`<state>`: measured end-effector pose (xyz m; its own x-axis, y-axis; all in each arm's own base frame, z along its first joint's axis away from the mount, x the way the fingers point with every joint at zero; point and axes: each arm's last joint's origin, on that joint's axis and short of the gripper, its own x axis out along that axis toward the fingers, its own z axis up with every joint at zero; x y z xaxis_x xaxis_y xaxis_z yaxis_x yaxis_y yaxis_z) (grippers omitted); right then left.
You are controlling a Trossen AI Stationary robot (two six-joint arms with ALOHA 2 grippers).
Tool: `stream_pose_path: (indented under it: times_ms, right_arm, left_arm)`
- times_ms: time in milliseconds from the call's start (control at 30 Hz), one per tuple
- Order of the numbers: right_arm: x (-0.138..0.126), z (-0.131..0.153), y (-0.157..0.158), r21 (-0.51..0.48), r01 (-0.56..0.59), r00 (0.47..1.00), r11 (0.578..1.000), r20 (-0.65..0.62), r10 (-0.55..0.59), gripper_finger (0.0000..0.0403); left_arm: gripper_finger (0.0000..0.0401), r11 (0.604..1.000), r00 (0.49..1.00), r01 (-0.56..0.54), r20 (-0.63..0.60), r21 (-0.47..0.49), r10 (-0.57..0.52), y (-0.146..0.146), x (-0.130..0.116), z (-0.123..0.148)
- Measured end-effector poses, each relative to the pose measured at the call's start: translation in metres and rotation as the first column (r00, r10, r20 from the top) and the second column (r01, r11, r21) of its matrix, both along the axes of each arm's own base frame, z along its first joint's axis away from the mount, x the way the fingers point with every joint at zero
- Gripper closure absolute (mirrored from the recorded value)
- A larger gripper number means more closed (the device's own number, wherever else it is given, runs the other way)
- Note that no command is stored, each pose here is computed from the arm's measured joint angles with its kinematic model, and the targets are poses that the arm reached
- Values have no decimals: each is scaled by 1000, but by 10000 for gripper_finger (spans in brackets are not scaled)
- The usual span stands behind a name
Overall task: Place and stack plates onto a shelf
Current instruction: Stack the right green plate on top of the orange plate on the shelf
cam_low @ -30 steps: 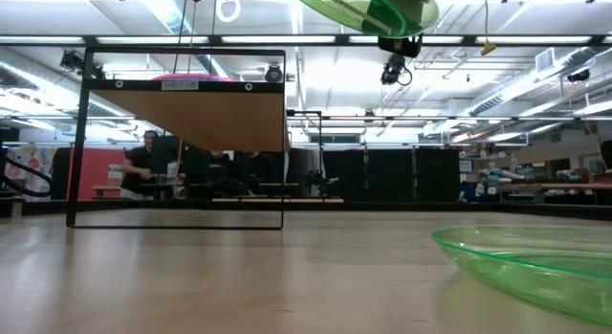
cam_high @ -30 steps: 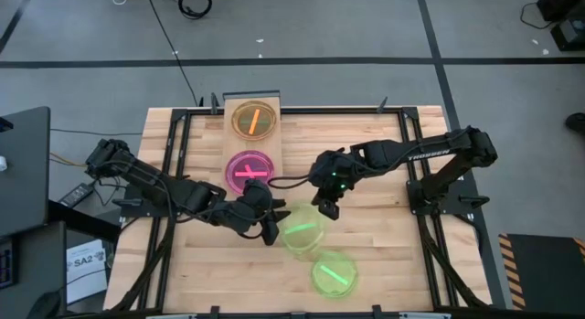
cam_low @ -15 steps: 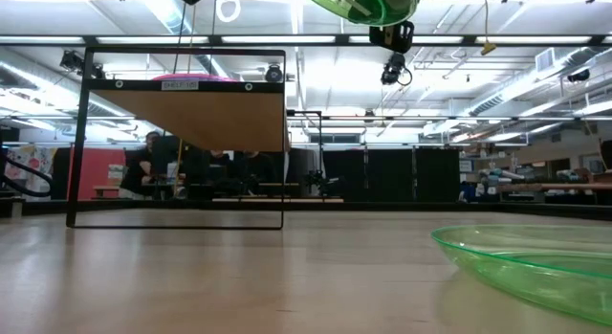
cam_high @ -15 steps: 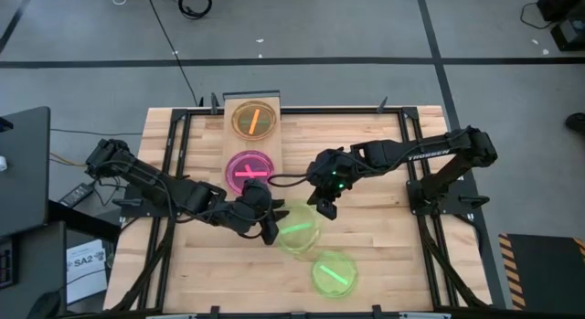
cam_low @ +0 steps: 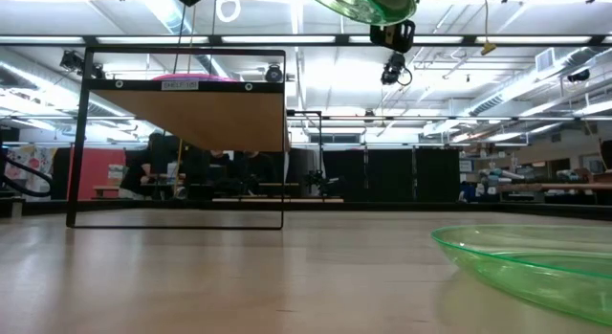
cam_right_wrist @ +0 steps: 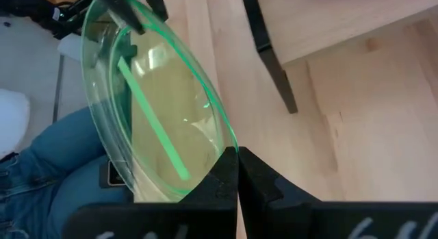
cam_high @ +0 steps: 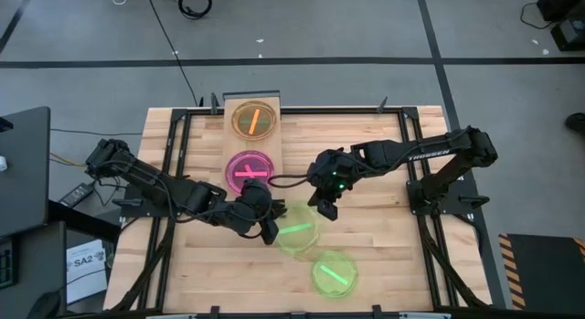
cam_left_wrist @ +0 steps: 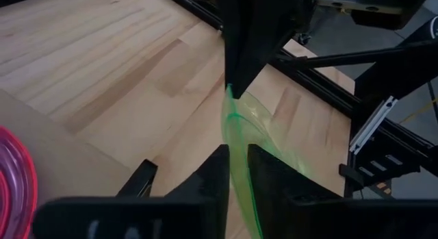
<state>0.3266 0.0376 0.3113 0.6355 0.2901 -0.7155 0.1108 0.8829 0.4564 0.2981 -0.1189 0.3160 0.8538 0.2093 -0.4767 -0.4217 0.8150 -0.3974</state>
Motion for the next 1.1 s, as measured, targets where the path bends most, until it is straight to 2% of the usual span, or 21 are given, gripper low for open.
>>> stream_pose_path:
  times_ms: [200,567,833,1100]
  right_arm:
    - [0,0,1,19,-13,1000,1000,-4,13,396]
    - [-1,0,2,48,-34,999,998,-5,35,389]
    - [1,3,2,47,-44,999,998,28,43,360]
    - [3,5,2,52,-49,997,997,57,46,315]
  left_arm:
    - [368,1000,1000,0,-2,1,0,0,0,0]
    - [372,1000,1000,2,-2,1,-2,0,0,0]
    - [394,1000,1000,0,2,3,0,0,0,0]
    - [394,1000,1000,3,3,1,-3,0,0,0]
